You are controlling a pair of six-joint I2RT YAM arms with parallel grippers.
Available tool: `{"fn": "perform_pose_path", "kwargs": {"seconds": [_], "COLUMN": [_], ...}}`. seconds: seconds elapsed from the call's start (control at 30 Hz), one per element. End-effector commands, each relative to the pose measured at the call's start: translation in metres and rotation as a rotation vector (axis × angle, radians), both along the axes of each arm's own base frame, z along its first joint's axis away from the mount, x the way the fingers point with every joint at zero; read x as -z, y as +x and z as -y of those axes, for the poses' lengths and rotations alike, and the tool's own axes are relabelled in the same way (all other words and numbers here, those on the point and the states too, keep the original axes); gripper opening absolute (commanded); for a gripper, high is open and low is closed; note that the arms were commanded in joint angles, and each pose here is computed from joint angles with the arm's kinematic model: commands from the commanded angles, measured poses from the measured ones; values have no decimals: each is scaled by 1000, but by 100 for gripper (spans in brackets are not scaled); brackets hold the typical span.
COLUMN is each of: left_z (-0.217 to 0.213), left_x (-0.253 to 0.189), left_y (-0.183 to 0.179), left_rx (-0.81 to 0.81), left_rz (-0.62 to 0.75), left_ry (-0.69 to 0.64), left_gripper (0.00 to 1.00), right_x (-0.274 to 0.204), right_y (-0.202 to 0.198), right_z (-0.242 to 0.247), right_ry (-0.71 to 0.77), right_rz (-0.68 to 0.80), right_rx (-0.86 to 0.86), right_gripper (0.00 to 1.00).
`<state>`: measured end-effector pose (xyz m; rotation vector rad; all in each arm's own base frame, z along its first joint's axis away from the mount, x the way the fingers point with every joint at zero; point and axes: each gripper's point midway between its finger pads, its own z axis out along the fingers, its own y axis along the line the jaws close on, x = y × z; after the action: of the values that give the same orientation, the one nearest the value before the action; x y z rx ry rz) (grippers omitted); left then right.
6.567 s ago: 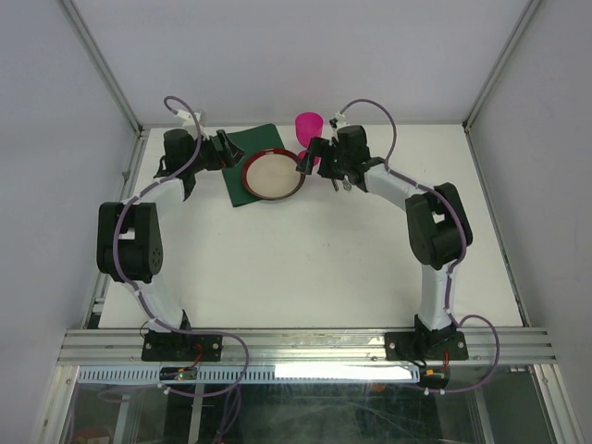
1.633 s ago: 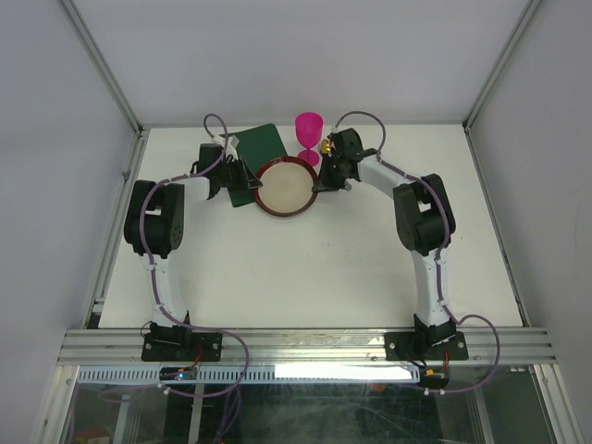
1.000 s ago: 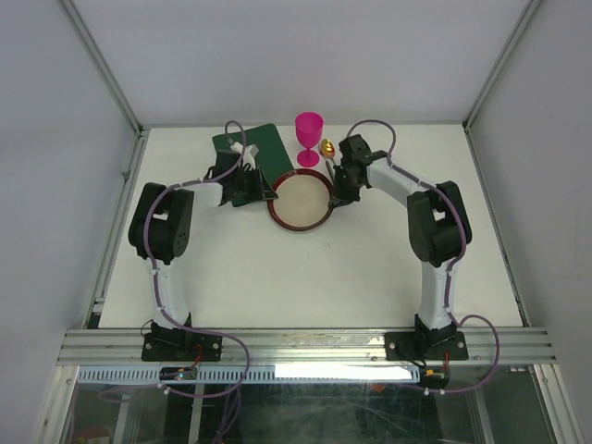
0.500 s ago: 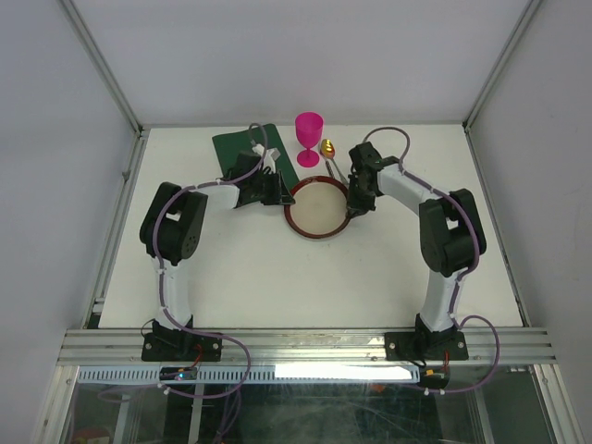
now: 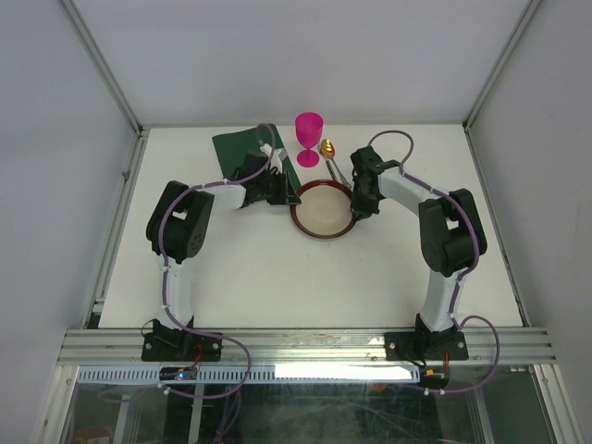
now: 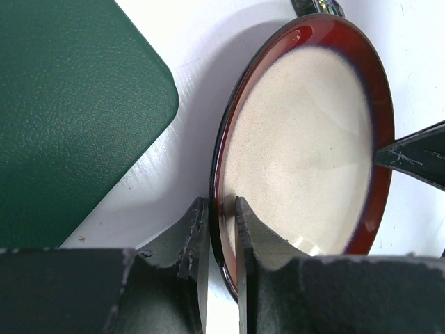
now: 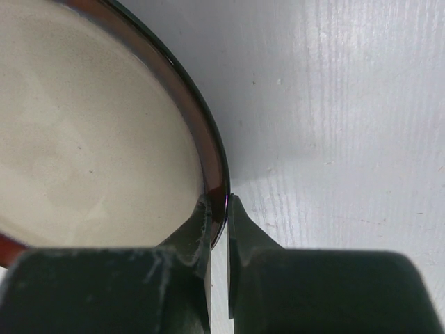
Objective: Set the dinner table for one person
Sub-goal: Place the plate at the center of the board.
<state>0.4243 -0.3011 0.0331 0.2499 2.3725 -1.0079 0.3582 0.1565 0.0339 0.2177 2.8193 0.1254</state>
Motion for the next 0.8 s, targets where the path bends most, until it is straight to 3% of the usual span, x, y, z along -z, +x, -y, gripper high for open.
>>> {"fn": "perform_pose_path", "kwargs": {"seconds": [0.0, 0.03, 0.17, 0.23, 0.77], "left_z": [19, 18, 20, 21, 26], "left_x": [3, 2, -1, -2, 3], "left_y": [-24, -23, -22, -21, -27], "left_rx": [110, 109, 115, 114, 123], "left_rz": [16, 16, 21, 22, -14], "left_ry": [-9, -10, -19, -22, -68], "left_gripper": [0, 0, 0, 0, 0], "right_x": [-28, -31, -39, -41, -64], "right_y": [35, 36, 36, 35, 36], "right_z": [-32, -30, -27, -25, 9], "right_ry": [65, 55, 38, 29, -107], "right_rz": [169, 172, 179, 181, 186], "right_rx": [-46, -47, -60, -62, -42], "right_gripper": [0, 1, 49, 61, 66]}}
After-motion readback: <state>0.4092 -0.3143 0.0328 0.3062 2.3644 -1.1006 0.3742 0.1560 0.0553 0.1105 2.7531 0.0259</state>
